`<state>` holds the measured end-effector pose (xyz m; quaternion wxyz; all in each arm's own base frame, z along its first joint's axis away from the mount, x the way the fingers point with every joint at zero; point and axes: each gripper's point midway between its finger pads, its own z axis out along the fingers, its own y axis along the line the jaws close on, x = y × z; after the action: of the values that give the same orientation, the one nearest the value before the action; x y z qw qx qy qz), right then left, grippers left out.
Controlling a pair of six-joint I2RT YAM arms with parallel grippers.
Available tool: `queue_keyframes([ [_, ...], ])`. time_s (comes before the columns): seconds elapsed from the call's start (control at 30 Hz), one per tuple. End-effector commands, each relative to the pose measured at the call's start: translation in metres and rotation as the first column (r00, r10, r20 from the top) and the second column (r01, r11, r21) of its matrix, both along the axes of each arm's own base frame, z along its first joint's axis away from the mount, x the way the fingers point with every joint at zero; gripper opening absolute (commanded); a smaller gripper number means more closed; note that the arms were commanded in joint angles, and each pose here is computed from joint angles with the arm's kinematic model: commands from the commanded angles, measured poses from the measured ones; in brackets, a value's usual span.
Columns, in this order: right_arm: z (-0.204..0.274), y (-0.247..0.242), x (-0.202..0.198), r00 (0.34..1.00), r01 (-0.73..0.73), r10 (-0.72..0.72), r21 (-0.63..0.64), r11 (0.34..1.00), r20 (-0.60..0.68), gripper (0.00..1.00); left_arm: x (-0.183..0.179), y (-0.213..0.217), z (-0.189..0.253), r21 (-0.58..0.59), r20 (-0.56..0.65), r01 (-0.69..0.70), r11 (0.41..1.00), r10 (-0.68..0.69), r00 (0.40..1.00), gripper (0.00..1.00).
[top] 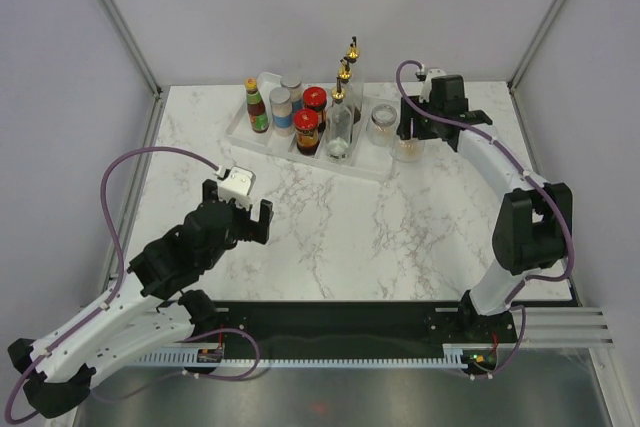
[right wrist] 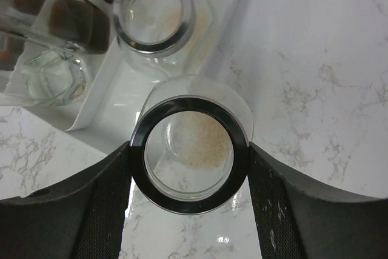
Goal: Organize the condiment bottles
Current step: Place the bottle in the storage box.
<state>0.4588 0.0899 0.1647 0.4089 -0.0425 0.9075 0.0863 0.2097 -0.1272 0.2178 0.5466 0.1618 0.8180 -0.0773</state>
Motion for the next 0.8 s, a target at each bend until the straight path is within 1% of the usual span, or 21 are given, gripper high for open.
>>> queue_keyframes([
  [0.0,0.046,0.032,0.008,0.991,-0.053,0.047,0.045,0.998,0.128,0.0,0.004,-0.001,0.006,0.001,0.036,0.003,1.0,-0.003,0.999,1.0],
  [0.3,0.041,0.082,0.018,0.985,-0.118,0.113,0.035,0.992,0.129,0.0,0.004,0.001,0.007,-0.004,0.041,-0.003,1.0,0.003,0.999,1.0],
  [0.57,0.017,0.101,0.019,0.985,-0.136,0.135,0.004,0.991,0.106,0.0,0.004,0.001,0.007,-0.005,0.042,-0.001,1.0,0.002,0.999,1.0],
  [0.67,0.006,0.101,0.021,0.985,-0.133,0.135,-0.026,0.991,0.104,0.05,0.004,0.001,0.008,-0.005,0.043,-0.002,1.0,0.002,0.999,1.0],
  [0.7,0.002,0.101,0.02,0.986,-0.132,0.135,-0.032,0.991,0.097,0.1,0.004,0.001,0.007,-0.005,0.042,-0.003,1.0,0.003,0.999,1.0],
  [0.77,-0.006,0.1,0.02,0.986,-0.134,0.138,-0.045,0.99,0.089,0.15,0.004,0.001,0.008,-0.007,0.043,-0.003,1.0,0.004,0.999,1.0],
])
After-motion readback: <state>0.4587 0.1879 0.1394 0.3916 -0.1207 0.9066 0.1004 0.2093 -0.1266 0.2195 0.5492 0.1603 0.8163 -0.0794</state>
